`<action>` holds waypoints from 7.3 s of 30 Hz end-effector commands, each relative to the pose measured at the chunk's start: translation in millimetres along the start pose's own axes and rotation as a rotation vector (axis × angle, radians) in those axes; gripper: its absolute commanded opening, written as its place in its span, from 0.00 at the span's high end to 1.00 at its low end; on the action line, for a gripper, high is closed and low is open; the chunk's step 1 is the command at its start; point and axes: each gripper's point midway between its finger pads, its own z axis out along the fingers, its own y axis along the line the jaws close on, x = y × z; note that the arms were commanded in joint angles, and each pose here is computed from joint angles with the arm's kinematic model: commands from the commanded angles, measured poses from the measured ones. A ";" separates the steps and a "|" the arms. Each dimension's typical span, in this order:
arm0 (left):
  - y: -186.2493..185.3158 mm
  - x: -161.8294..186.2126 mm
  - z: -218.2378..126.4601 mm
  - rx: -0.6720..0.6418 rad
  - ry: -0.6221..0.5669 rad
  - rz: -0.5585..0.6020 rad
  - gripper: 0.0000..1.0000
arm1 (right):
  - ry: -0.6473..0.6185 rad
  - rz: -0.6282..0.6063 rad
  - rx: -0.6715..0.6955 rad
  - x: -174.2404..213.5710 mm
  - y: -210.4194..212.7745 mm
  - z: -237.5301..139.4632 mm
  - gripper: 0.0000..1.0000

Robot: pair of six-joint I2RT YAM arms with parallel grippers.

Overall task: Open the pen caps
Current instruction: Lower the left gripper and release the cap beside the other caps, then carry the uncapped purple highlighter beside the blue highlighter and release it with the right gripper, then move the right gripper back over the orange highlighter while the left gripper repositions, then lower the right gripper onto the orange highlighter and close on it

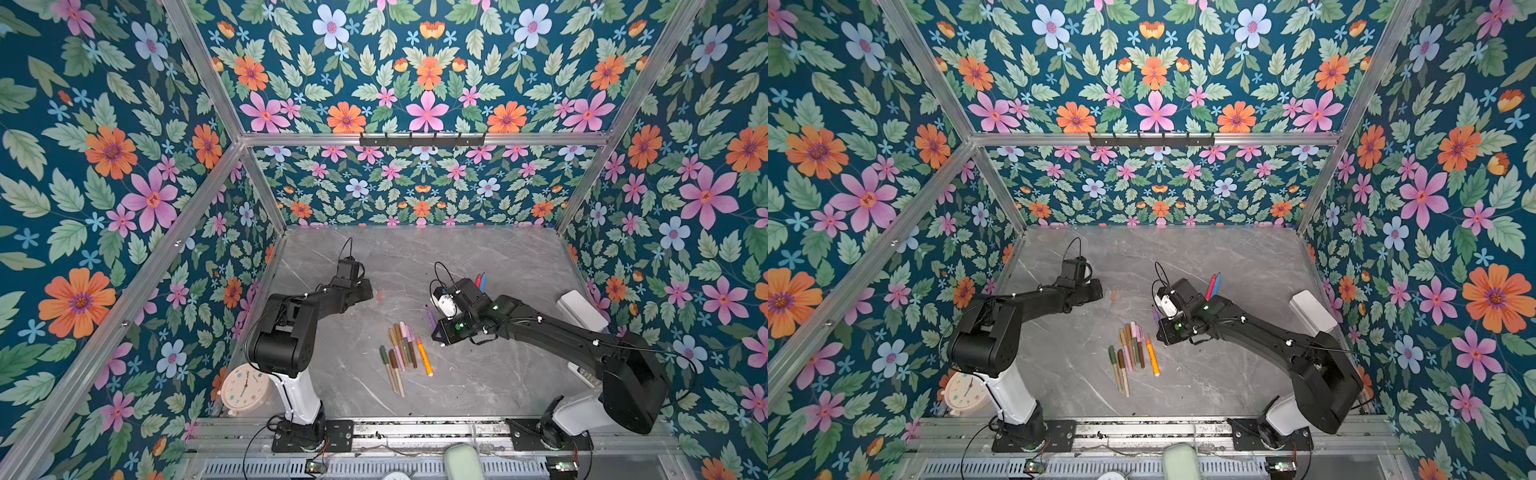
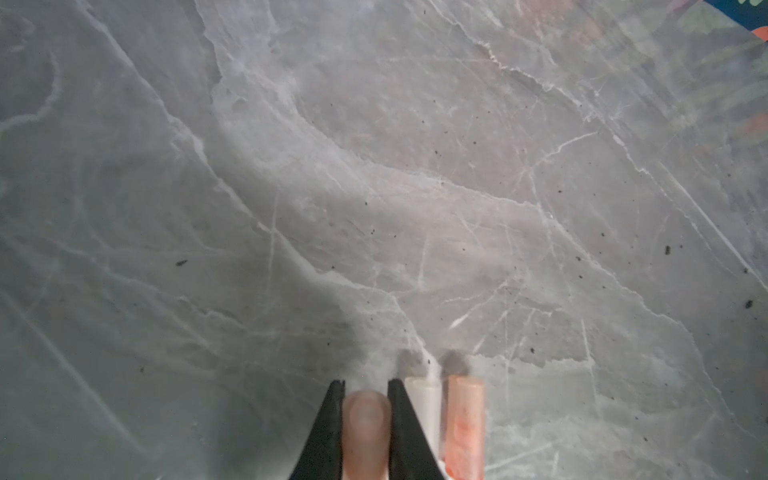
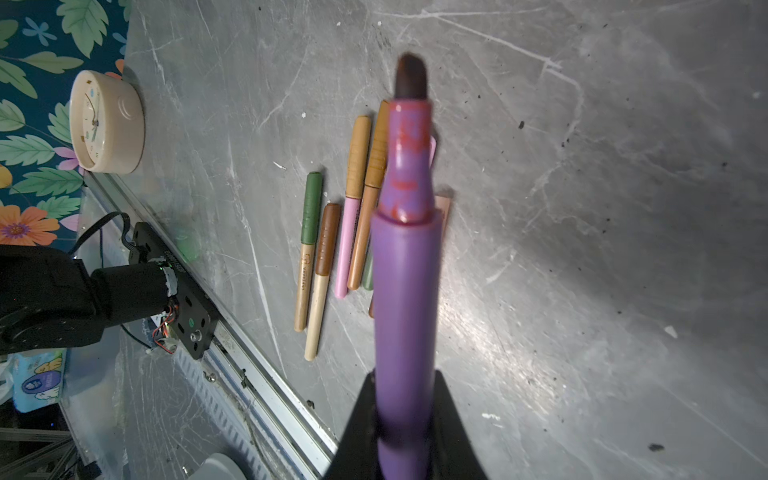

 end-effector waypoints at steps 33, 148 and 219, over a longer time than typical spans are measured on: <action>-14.9 6.4 -0.2 0.092 0.033 -0.007 0.66 | 0.025 -0.012 0.072 7.0 -15.1 3.2 1.00; -60.6 4.4 -247.6 0.561 -0.358 -0.344 0.62 | 0.039 -0.059 0.192 47.8 -16.4 24.6 0.55; -91.5 -84.6 -200.4 0.457 -0.387 -0.087 0.58 | 0.313 0.020 0.276 54.0 -12.6 76.6 0.50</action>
